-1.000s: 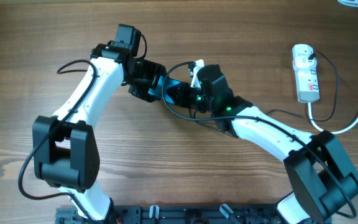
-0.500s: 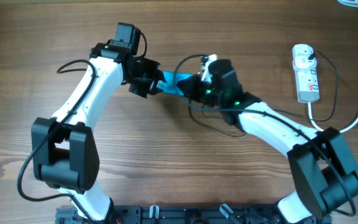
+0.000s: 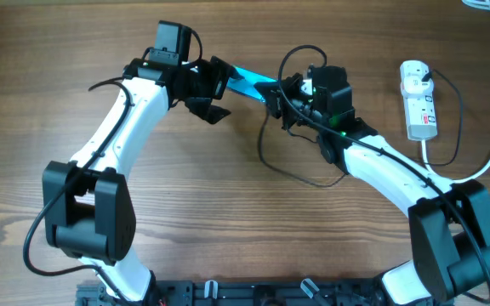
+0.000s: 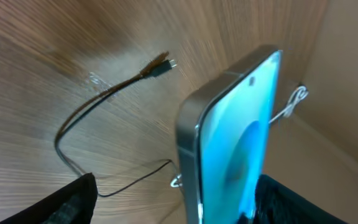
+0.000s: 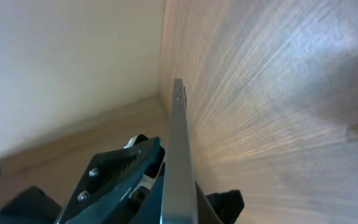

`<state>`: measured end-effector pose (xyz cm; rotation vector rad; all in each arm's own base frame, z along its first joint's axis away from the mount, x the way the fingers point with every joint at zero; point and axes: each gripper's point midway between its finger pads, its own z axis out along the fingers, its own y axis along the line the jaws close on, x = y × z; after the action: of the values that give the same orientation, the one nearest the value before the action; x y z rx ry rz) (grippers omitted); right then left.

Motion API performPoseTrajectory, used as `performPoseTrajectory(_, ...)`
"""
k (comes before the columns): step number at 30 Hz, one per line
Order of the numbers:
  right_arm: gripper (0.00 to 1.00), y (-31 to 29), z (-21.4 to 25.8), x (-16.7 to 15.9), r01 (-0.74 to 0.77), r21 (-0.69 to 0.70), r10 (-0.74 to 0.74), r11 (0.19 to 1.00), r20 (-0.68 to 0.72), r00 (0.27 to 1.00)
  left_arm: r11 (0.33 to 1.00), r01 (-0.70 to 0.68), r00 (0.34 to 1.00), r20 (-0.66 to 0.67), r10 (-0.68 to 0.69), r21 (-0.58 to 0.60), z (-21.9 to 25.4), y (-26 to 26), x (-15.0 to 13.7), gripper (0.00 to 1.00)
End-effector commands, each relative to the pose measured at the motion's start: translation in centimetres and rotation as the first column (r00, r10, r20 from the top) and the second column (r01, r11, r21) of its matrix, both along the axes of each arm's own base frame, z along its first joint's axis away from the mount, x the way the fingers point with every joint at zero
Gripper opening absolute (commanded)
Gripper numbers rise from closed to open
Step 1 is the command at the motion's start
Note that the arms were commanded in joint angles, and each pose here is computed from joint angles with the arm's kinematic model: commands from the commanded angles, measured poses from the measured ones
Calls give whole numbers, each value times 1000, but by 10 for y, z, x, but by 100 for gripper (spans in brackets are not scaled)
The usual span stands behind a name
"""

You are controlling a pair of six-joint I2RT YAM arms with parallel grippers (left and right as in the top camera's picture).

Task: Plug charger to phone and switch on socket

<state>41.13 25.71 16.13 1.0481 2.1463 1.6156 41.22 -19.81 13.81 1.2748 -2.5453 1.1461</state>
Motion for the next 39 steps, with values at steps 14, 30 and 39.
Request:
performPoseTrajectory(14, 4, 18, 18, -17, 17, 181, 20, 983, -200, 980, 999, -27, 999, 37, 28, -41, 20, -5, 7, 52)
performPoseTrajectory(30, 4, 21, 24, -18, -4, 199, 40, 980, -178, 983, 993, -113, 994, -17, 112, -35, 17, 0, 10, 17)
performPoseTrajectory(39, 29, 21, 22, -18, -4, 195, 40, 981, -182, 982, 993, -119, 993, -14, 119, -26, 16, 1, 11, 4)
